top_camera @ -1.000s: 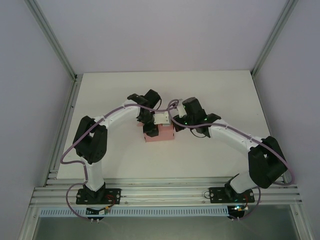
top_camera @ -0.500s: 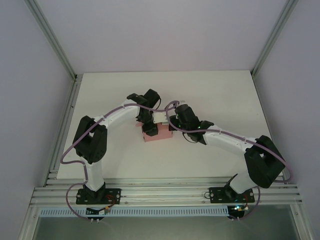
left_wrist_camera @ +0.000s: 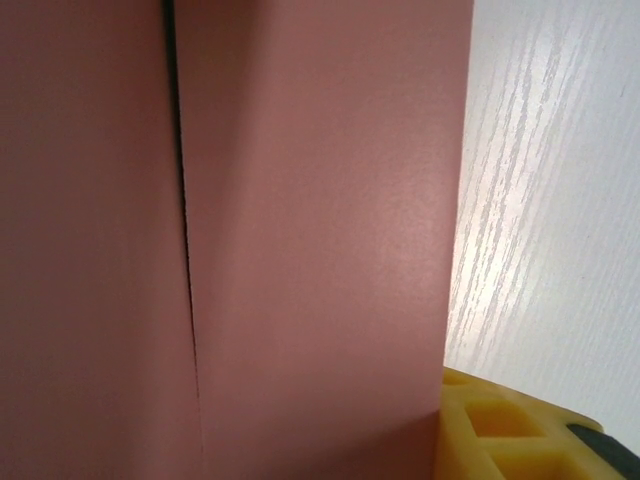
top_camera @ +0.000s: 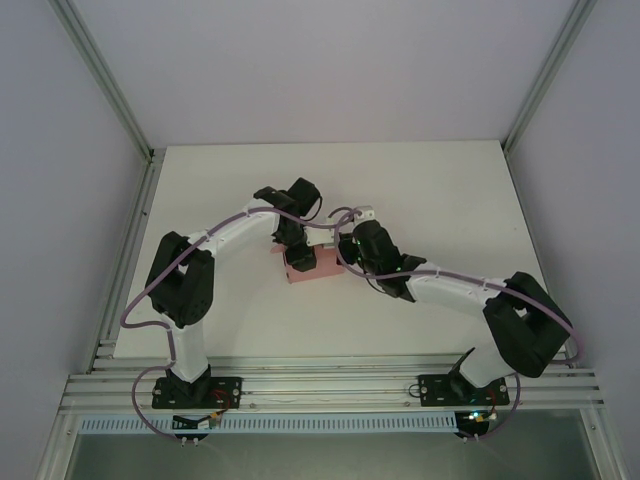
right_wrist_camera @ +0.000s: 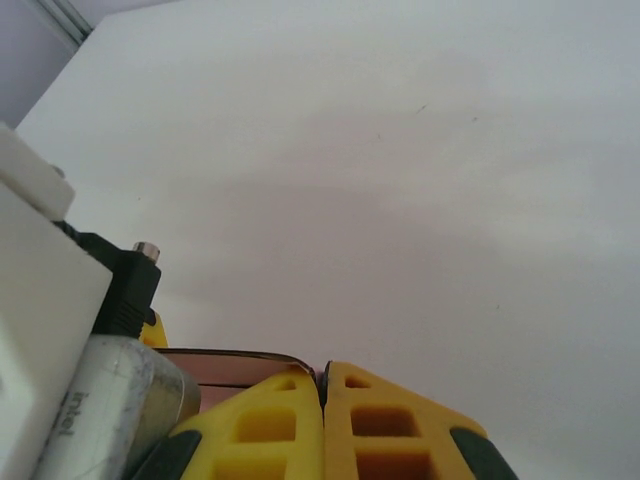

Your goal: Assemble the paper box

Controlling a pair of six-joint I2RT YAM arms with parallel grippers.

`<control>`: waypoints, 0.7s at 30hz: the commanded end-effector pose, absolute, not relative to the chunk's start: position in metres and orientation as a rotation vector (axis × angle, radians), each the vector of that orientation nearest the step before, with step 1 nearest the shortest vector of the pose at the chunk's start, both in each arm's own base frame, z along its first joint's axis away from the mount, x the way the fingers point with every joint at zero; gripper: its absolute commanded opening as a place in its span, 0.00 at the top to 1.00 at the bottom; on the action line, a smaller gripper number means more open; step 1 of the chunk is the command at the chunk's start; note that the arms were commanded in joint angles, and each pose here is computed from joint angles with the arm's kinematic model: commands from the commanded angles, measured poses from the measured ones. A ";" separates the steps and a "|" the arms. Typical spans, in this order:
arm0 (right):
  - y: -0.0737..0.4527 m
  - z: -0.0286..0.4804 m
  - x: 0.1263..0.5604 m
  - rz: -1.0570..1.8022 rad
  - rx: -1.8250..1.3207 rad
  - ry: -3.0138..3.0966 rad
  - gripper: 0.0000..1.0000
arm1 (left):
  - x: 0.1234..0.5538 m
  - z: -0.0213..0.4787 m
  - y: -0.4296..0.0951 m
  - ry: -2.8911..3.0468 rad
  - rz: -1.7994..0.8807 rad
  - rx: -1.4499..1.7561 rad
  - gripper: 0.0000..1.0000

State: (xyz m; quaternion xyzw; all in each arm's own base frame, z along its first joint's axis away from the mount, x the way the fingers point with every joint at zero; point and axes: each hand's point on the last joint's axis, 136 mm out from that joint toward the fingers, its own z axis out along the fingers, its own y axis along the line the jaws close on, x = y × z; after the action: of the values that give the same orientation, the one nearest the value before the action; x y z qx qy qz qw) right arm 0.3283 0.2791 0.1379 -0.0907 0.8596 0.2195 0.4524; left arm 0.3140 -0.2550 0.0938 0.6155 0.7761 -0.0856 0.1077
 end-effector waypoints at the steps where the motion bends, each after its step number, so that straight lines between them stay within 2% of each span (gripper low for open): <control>1: 0.284 0.061 0.259 0.574 -0.454 2.365 1.00 | 0.327 0.099 -0.286 2.177 -0.310 1.779 0.58; 4: 0.281 0.058 0.249 0.590 -0.453 2.403 1.00 | 0.331 0.098 -0.286 2.174 -0.290 1.766 0.58; 13: 0.298 0.106 0.280 0.461 -0.220 2.596 1.00 | 0.326 0.095 -0.285 2.165 -0.309 1.790 0.59; 21: 0.316 0.151 0.297 0.714 -0.102 2.492 1.00 | 0.322 0.094 -0.287 2.129 -0.330 1.783 0.59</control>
State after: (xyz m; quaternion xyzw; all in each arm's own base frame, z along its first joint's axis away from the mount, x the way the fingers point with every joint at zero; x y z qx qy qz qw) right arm 0.3229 0.2785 0.1429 -0.0503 0.9311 0.1528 0.3273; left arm 0.3141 -0.2557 0.0936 0.6319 0.7596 -0.0989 0.1184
